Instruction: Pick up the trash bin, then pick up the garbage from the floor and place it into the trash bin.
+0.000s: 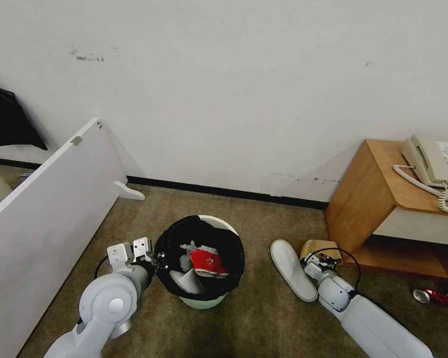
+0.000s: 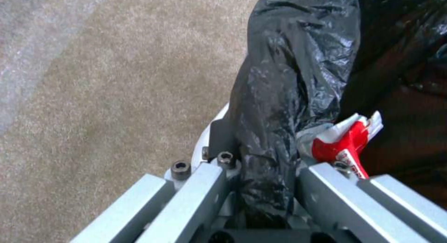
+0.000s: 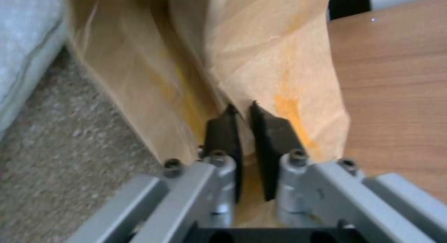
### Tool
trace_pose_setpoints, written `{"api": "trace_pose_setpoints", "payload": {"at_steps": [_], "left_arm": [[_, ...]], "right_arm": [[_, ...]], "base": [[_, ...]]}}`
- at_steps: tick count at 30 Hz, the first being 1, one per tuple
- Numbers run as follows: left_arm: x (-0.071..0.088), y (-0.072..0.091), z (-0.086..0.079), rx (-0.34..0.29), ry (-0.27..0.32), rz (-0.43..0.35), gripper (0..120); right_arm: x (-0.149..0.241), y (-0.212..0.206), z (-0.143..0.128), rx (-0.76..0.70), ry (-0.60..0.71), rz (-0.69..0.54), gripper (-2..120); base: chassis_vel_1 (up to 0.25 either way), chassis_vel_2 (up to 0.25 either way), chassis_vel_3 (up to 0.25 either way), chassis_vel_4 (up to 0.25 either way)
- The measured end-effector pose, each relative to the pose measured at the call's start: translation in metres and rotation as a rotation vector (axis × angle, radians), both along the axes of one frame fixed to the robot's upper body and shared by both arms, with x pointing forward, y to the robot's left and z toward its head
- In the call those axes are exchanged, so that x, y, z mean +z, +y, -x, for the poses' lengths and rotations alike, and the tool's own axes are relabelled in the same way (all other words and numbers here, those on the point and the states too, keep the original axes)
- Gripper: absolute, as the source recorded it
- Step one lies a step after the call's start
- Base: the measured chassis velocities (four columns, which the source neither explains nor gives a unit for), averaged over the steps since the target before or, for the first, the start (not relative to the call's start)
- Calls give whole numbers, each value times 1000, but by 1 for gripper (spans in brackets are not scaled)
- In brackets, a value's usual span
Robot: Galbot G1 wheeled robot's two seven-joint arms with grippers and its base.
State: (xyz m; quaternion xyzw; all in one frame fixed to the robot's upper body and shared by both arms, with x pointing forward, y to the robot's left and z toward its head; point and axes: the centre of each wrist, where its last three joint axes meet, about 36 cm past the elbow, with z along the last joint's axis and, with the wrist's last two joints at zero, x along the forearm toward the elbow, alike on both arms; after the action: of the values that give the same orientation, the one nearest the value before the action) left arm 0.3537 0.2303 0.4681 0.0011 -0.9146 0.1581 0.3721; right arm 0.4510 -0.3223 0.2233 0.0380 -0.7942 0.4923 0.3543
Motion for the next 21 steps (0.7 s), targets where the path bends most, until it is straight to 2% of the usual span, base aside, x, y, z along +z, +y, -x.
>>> {"api": "trace_pose_setpoints", "payload": {"at_steps": [3,21], "left_arm": [[-1,-2,1,-2,2,1,1],[-1,-5,-1,-15,-4,5,1]], "right_arm": [[2,-1,0,3,-8,4,0],[27,-15,6,-27,-51,10,0]], "base": [[0,0,0,0],[0,0,0,0]]}}
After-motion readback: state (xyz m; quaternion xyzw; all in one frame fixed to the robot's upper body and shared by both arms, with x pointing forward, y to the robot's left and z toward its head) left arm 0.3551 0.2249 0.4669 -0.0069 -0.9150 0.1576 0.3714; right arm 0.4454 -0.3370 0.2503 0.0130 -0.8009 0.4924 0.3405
